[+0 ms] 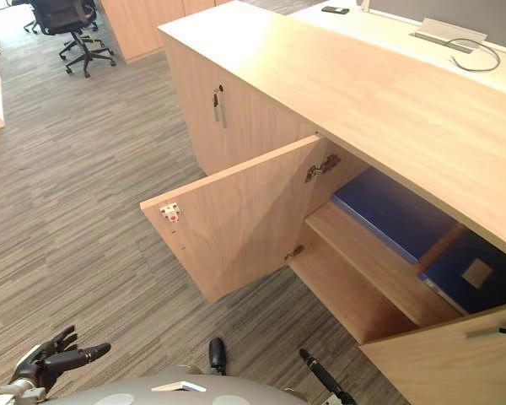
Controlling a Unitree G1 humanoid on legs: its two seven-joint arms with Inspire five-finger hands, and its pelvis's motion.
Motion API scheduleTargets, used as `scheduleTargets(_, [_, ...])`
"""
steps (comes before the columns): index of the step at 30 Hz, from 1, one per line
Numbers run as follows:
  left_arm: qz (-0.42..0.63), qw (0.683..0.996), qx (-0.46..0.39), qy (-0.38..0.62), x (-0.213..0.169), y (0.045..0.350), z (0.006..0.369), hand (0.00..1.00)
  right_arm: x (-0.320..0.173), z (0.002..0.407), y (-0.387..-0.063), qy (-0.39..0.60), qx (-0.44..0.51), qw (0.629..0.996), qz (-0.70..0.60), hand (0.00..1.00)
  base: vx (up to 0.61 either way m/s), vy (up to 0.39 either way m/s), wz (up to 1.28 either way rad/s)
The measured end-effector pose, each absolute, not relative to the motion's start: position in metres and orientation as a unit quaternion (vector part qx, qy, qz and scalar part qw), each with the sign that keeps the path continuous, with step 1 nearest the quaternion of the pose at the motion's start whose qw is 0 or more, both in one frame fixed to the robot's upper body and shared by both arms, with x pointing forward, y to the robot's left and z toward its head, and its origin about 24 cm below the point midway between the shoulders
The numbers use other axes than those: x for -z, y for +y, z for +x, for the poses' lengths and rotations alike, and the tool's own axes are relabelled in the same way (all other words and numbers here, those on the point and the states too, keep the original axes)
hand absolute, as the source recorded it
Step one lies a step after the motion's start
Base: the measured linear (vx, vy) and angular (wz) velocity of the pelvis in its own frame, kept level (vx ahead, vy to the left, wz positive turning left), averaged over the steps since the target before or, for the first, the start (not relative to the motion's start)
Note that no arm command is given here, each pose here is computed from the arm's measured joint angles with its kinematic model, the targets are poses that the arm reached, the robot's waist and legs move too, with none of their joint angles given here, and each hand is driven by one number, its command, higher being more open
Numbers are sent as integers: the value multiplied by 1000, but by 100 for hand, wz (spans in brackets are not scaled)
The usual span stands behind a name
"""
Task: Walk over to the cabinet, pick up the folder, carry it to the office cabinet, place the folder inside the office cabinet, then close the office cabinet door
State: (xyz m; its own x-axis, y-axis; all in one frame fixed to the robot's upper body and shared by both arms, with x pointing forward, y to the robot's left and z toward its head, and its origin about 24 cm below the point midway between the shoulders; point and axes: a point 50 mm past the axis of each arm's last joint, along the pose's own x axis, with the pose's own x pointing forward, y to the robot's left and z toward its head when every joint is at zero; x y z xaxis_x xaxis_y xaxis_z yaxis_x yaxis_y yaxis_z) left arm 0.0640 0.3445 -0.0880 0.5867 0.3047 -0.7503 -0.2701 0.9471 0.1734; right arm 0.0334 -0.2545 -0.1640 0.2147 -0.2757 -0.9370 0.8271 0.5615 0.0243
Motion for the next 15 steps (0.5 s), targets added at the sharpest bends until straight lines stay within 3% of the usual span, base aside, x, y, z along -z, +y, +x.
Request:
scheduleTargets(6, [42, 931, -231, 279, 43, 357, 126, 100, 166, 50, -245, 495, 369, 724, 307, 100, 63, -14, 3])
scheduleTargets(15, [43, 966, -144, 208, 35, 296, 195, 100, 169, 56, -231, 502, 345, 721, 330, 100, 65, 31, -23])
